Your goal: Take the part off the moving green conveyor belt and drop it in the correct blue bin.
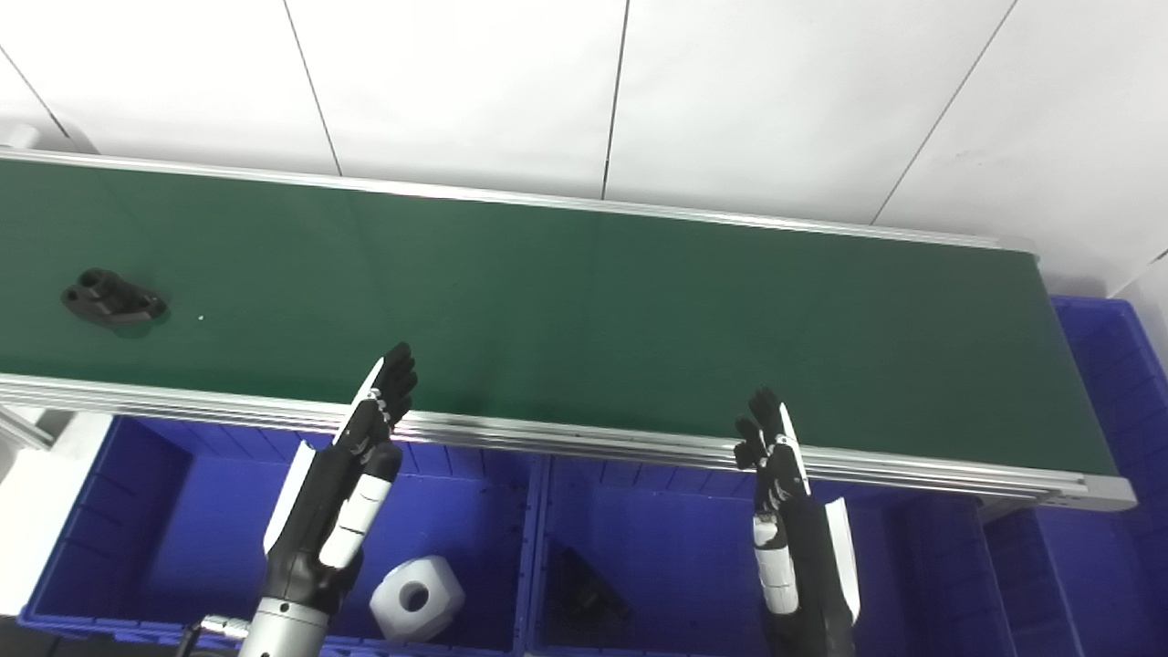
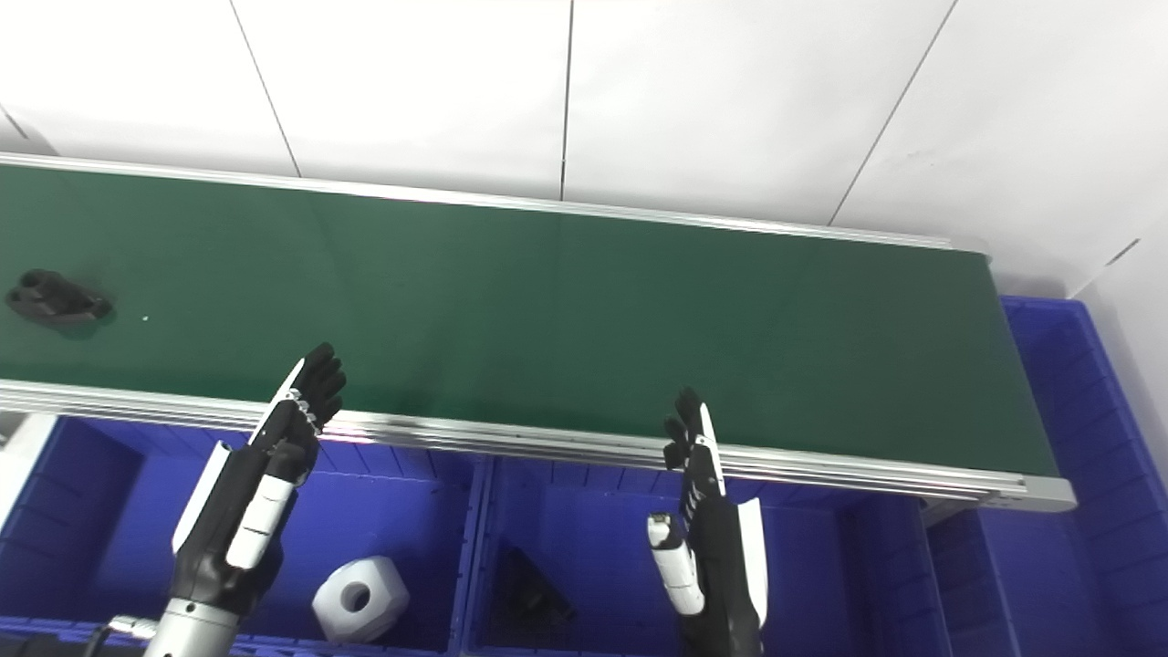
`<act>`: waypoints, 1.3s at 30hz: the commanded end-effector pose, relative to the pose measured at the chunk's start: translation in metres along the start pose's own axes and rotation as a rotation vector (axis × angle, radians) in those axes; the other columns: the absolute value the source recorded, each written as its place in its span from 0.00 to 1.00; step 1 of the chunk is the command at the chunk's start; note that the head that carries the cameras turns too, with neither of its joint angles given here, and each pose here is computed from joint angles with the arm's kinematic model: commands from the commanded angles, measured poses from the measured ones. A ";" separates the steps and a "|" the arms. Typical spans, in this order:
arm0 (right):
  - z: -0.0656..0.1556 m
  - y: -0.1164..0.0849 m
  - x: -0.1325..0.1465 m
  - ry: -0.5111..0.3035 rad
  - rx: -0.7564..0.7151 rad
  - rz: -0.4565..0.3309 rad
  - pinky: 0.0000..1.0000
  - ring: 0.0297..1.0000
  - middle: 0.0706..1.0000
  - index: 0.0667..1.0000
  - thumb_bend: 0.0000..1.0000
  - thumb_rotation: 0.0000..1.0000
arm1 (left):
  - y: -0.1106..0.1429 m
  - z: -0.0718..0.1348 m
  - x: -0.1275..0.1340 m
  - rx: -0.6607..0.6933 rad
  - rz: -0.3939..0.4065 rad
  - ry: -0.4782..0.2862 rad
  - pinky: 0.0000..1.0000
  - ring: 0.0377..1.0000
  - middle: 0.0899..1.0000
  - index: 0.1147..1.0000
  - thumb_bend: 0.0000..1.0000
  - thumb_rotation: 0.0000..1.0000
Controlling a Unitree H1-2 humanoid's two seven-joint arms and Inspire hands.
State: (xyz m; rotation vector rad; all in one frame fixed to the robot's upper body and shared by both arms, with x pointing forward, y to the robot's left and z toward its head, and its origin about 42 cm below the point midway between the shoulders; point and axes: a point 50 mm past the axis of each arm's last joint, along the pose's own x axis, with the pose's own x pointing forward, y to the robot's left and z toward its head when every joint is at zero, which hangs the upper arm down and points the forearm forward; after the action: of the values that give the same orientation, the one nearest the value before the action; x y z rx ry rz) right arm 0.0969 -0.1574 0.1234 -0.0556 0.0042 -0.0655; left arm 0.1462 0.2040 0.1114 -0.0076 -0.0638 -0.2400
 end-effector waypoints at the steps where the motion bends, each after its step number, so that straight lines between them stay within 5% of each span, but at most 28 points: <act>1: 0.008 0.006 0.003 -0.050 0.028 -0.019 0.95 0.95 0.98 0.99 1.00 1.00 | 0.002 0.007 0.003 -0.020 -0.009 -0.054 1.00 0.99 0.99 0.97 0.77 0.89; 39: 0.003 0.003 0.004 -0.011 0.041 -0.007 0.93 0.94 0.97 0.99 0.98 1.00 | -0.004 0.002 0.001 -0.077 0.035 -0.059 0.94 0.93 0.94 0.92 0.64 0.83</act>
State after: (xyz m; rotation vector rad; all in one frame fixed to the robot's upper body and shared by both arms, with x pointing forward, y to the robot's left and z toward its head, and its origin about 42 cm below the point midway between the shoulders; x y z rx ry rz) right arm 0.0996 -0.1569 0.1192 -0.0318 0.0172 -0.0673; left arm 0.1466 0.1995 0.1067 -0.0861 -0.0628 -0.2072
